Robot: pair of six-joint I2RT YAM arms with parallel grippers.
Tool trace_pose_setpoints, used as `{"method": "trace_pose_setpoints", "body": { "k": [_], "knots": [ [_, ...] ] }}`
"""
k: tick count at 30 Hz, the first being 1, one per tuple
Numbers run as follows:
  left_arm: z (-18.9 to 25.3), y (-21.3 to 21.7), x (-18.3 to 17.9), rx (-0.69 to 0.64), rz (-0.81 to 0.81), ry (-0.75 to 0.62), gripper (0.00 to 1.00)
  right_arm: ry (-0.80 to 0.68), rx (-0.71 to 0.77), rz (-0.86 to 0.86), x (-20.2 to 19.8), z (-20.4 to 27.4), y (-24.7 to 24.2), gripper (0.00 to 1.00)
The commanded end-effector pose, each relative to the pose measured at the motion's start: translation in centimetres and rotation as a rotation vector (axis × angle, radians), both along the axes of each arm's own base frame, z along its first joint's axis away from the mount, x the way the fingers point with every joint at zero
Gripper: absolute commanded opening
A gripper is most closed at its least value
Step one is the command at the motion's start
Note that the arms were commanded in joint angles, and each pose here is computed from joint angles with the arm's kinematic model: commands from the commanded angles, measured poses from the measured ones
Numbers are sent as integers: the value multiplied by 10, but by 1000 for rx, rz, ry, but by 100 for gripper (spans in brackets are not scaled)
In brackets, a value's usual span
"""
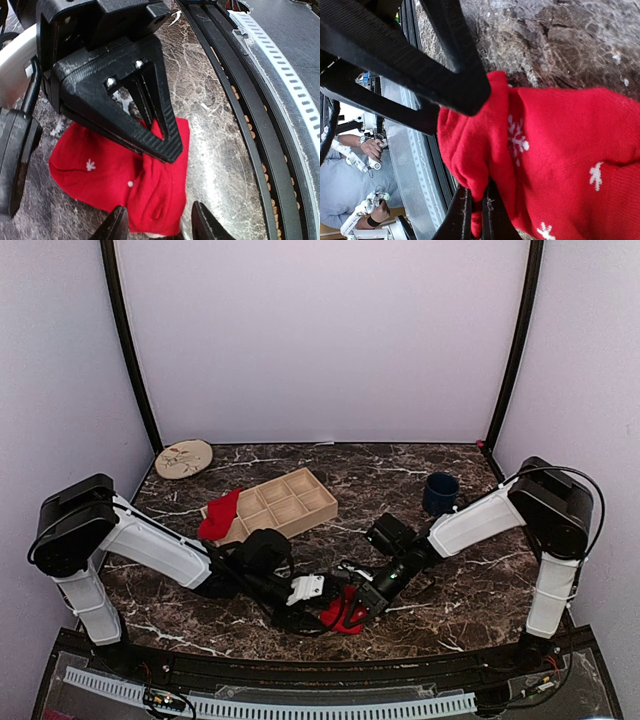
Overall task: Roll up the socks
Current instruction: Roll the sock at the center of the board.
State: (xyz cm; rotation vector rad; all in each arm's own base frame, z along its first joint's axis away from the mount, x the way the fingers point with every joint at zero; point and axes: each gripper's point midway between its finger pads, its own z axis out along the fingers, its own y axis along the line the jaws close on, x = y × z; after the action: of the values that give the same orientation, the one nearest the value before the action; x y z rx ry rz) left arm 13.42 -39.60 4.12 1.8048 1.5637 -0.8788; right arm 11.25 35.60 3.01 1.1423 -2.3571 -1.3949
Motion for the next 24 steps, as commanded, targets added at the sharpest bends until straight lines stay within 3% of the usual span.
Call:
{"method": "trace_pose_setpoints", "body": {
  "k": [1,18,24],
  "knots": [
    [4,-9,-2,-8,-50,-25,46,27,-16,6,-2,-3,-3,0],
    [-15,-9,-15,63,-149,-7,44,52,0,0,-2,-1,-5,0],
    [-22,-13,-15,95,-175,-1,34,57,2,2,-2,-1,-6,0]
  ]
}}
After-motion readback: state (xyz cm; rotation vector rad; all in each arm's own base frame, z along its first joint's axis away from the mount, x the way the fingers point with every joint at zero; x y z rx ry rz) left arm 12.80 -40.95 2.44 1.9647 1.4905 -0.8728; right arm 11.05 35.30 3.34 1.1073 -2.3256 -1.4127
